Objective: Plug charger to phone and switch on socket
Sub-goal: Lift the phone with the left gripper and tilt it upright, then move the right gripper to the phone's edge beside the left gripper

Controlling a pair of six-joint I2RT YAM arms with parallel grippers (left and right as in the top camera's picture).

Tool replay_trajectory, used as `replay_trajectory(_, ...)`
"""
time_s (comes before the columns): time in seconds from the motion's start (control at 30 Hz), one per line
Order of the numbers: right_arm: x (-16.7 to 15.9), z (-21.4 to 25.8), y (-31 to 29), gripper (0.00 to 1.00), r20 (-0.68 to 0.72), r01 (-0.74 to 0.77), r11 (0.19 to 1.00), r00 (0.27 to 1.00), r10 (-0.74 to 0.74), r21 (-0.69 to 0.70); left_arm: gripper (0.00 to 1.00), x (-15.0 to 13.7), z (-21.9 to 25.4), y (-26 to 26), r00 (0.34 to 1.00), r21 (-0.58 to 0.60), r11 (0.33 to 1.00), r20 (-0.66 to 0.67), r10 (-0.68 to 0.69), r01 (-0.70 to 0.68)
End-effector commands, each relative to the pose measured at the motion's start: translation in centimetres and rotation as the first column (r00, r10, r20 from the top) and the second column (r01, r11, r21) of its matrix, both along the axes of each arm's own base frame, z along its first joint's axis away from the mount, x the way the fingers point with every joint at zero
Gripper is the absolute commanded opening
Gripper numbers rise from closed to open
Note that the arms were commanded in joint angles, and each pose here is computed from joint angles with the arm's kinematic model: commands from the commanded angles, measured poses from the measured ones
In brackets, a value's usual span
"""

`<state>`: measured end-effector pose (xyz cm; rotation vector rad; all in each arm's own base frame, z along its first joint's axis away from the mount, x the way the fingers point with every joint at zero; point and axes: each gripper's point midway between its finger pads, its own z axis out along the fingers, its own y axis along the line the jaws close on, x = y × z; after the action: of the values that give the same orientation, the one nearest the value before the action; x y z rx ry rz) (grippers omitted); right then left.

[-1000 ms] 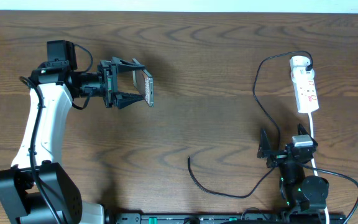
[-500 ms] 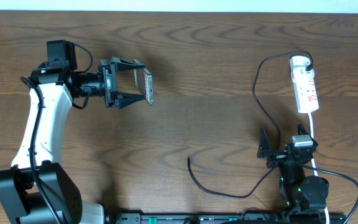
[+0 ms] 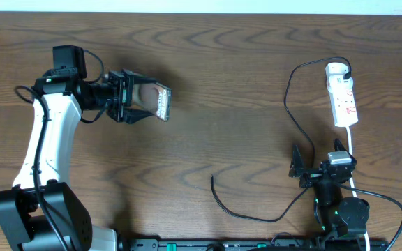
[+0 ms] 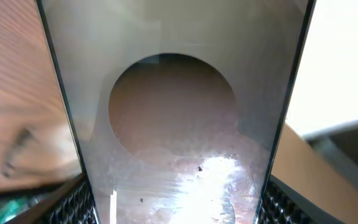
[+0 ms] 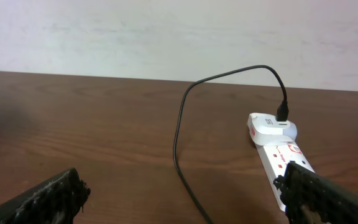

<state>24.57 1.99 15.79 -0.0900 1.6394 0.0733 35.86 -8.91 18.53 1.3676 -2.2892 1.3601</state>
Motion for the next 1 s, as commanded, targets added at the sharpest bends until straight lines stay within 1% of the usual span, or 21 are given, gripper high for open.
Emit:
replay_trajectory(0.0, -0.1, 0.0, 0.2, 0.99, 0.002, -0.011, 1.000, 1.000, 0.011, -0.011, 0.07, -0.1, -2.4, 2.6, 0.998, 0.213, 0.975, -0.008, 0.061, -0.058)
replay_trajectory(0.1, -0.1, 0.0, 0.3, 0.99, 0.004, -0.015, 1.000, 1.000, 0.015, -0.011, 0.07, -0.4, -3.7, 3.8, 0.995, 0.292, 0.953, -0.034, 0.090, -0.077)
replay_trajectory(0.17, -0.1, 0.0, 0.3, 0.99, 0.004, -0.015, 1.000, 1.000, 0.015, -0.011, 0.07, -0.6, -4.0, 4.0, 0.994, 0.310, 0.948, -0.047, 0.096, -0.077)
replay_trajectory(0.27, 0.0, 0.5, 0.4, 0.99, 0.020, -0.020, 1.000, 1.000, 0.020, 0.001, 0.07, -0.7, -4.0, 4.0, 0.994, 0.306, 0.949, -0.050, 0.095, -0.076)
replay_trajectory(0.53, -0.3, 2.1, 2.1, 0.99, 0.040, -0.117, 0.970, 0.993, 0.111, 0.213, 0.07, -0.6, -3.9, 3.9, 0.993, 0.298, 0.951, -0.055, 0.104, -0.083)
replay_trajectory(0.6, -0.4, 3.2, 2.6, 0.99, 0.045, -0.144, 0.961, 0.989, 0.138, 0.235, 0.07, -0.7, -3.9, 3.8, 0.992, 0.292, 0.952, -0.063, 0.113, -0.090)
replay_trajectory(0.73, 0.2, 6.1, 3.8, 0.99, 0.003, -0.204, 0.947, 0.978, 0.209, 0.247, 0.07, -0.3, -3.1, 3.0, 0.995, 0.231, 0.970, -0.040, 0.092, -0.081)
replay_trajectory(0.8, 1.1, 7.4, 5.1, 0.99, -0.051, -0.259, 0.929, 0.958, 0.281, 0.264, 0.07, -0.1, -3.0, 2.9, 0.994, 0.220, 0.972, -0.040, 0.098, -0.087)
replay_trajectory(0.87, 2.6, 8.3, 6.7, 0.99, -0.129, -0.322, 0.898, 0.919, 0.373, 0.300, 0.07, -0.1, -3.0, 2.9, 0.994, 0.220, 0.971, -0.043, 0.101, -0.090)
replay_trajectory(0.9, 3.4, 8.6, 7.7, 0.99, -0.175, -0.362, 0.872, 0.884, 0.433, 0.330, 0.07, -0.2, -3.0, 2.9, 0.994, 0.220, 0.971, -0.043, 0.101, -0.089)
replay_trajectory(0.97, 4.9, 9.1, 10.0, 0.99, -0.251, -0.448, 0.792, 0.780, 0.573, 0.415, 0.07, -0.2, -3.0, 2.9, 0.994, 0.220, 0.971, -0.043, 0.101, -0.089)
